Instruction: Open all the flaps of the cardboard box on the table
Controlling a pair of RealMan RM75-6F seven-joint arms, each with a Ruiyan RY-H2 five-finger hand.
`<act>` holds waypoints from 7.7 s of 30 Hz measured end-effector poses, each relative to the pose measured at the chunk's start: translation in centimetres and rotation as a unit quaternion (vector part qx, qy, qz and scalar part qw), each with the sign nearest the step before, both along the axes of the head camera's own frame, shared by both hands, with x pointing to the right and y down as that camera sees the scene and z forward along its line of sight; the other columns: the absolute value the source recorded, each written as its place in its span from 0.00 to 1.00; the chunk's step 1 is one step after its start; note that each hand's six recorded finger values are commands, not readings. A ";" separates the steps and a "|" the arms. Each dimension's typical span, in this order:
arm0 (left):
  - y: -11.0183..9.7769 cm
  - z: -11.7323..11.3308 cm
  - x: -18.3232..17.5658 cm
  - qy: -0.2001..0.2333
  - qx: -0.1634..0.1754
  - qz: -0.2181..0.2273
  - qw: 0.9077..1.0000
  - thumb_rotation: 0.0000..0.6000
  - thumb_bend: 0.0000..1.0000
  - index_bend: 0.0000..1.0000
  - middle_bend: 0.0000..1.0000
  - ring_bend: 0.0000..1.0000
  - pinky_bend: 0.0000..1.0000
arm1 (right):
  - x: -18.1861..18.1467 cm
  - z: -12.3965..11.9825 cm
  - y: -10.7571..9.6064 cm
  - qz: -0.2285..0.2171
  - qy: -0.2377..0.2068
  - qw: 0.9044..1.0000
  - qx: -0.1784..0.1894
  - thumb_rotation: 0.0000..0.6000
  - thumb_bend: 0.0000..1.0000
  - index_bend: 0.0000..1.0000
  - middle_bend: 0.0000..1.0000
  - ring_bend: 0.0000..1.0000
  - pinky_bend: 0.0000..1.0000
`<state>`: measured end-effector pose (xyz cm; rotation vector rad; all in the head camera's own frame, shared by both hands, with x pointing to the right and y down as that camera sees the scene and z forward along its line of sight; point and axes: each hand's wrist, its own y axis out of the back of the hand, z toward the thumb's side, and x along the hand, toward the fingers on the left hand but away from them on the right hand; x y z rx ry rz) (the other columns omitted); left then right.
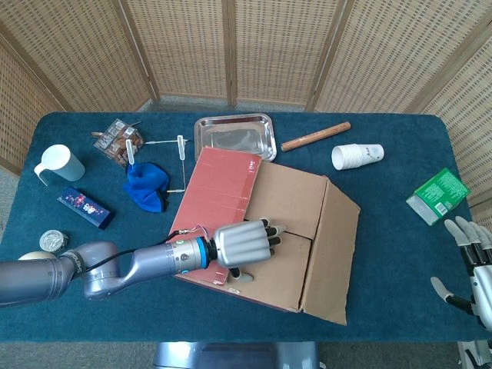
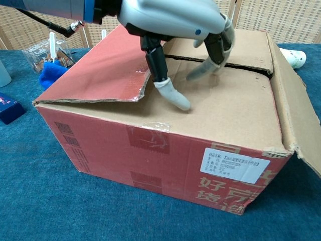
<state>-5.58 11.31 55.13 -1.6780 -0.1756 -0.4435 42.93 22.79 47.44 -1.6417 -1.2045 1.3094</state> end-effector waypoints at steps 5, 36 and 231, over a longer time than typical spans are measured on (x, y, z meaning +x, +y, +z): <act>0.1 0.1 0.0 0.002 -0.002 0.000 1.000 0.51 0.65 0.74 0.30 0.14 0.32 | 0.0 0.1 0.0 0.000 0.001 1.000 -0.001 1.00 0.24 0.00 0.00 0.00 0.00; -2.4 -1.2 -3.4 -0.017 0.019 -0.037 0.999 0.52 0.65 0.97 0.33 0.14 0.35 | -0.1 0.2 0.1 -0.004 -0.003 1.000 -0.006 1.00 0.24 0.00 0.00 0.00 0.00; -19.9 -0.9 7.5 0.146 0.208 -0.301 0.919 1.00 0.48 0.00 0.00 0.00 0.23 | -0.1 1.3 -0.1 -0.001 -0.069 0.996 -0.061 1.00 0.25 0.00 0.00 0.00 0.00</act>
